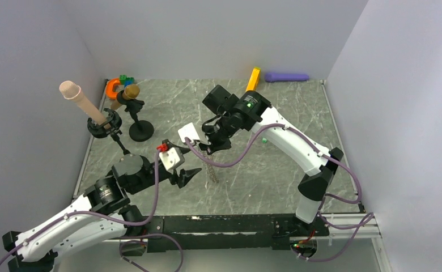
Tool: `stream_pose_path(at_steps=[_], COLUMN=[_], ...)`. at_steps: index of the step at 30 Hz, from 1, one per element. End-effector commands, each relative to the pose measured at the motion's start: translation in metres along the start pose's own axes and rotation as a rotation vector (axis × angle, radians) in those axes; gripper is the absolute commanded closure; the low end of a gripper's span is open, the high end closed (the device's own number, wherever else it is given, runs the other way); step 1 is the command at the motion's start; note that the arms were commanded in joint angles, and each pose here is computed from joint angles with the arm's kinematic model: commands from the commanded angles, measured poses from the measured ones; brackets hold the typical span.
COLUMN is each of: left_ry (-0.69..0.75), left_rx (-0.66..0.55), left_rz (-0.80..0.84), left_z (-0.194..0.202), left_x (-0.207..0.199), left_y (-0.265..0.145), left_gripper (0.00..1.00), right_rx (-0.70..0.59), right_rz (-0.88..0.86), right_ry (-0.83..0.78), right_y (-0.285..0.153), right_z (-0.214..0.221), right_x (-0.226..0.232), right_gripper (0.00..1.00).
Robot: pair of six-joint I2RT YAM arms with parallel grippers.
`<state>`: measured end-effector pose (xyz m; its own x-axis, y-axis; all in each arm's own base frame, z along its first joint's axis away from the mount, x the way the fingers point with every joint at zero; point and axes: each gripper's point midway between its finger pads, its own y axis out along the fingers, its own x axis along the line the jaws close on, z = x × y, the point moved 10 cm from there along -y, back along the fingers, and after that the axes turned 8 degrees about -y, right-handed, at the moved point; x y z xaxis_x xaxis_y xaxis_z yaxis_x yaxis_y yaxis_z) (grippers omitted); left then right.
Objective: Put the keys on the keyring
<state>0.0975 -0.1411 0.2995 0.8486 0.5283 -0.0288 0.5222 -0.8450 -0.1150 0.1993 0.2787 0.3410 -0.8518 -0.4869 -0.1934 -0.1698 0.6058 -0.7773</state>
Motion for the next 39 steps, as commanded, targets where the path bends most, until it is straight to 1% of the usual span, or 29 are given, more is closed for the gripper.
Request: stream_pose_path(at_steps=[1,4,7,11,18,27,28,32,39], left_ry=[0.122,0.162,0.163,0.155,0.133,0.11,0.108,0.103,0.067], left_rx=[-0.171,-0.237,-0.257,-0.256,-0.252,-0.233,-0.233,-0.232,-0.224], left_rz=[0.046,0.03,0.013,0.016,0.021,0.033,0.033,0.04,0.034], left_z=[-0.006,0.003,0.007,0.009,0.01,0.016,0.016,0.016,0.016], left_x=[0.001,0.003,0.005,0.005,0.004,0.003,0.003,0.002,0.002], left_y=[0.008,0.012,0.015,0.022,0.032,0.04,0.041,0.04,0.037], left_gripper=[0.28,0.3,0.36,0.44,0.62,0.75,0.78,0.99,1.0], right_rx=[-0.012,-0.029,-0.059,-0.08,-0.092,-0.114,-0.113,-0.114,-0.129], right_rz=[0.056,0.057,0.052,0.054,0.046,0.054,0.054,0.049,0.055], right_ry=[-0.089,-0.091,-0.079,-0.074,-0.067,-0.076,-0.076,-0.077,-0.069], right_y=[-0.025,-0.025,-0.026,-0.026,-0.026,-0.03,-0.031,-0.03,-0.03], right_z=[-0.012,-0.016,-0.019,-0.022,-0.022,-0.024,-0.024,-0.024,-0.024], right_x=[0.006,0.005,0.005,0.004,0.008,0.012,0.012,0.013,0.014], right_gripper=[1.0,1.0,1.0,1.0,1.0,1.0,1.0,1.0,1.0])
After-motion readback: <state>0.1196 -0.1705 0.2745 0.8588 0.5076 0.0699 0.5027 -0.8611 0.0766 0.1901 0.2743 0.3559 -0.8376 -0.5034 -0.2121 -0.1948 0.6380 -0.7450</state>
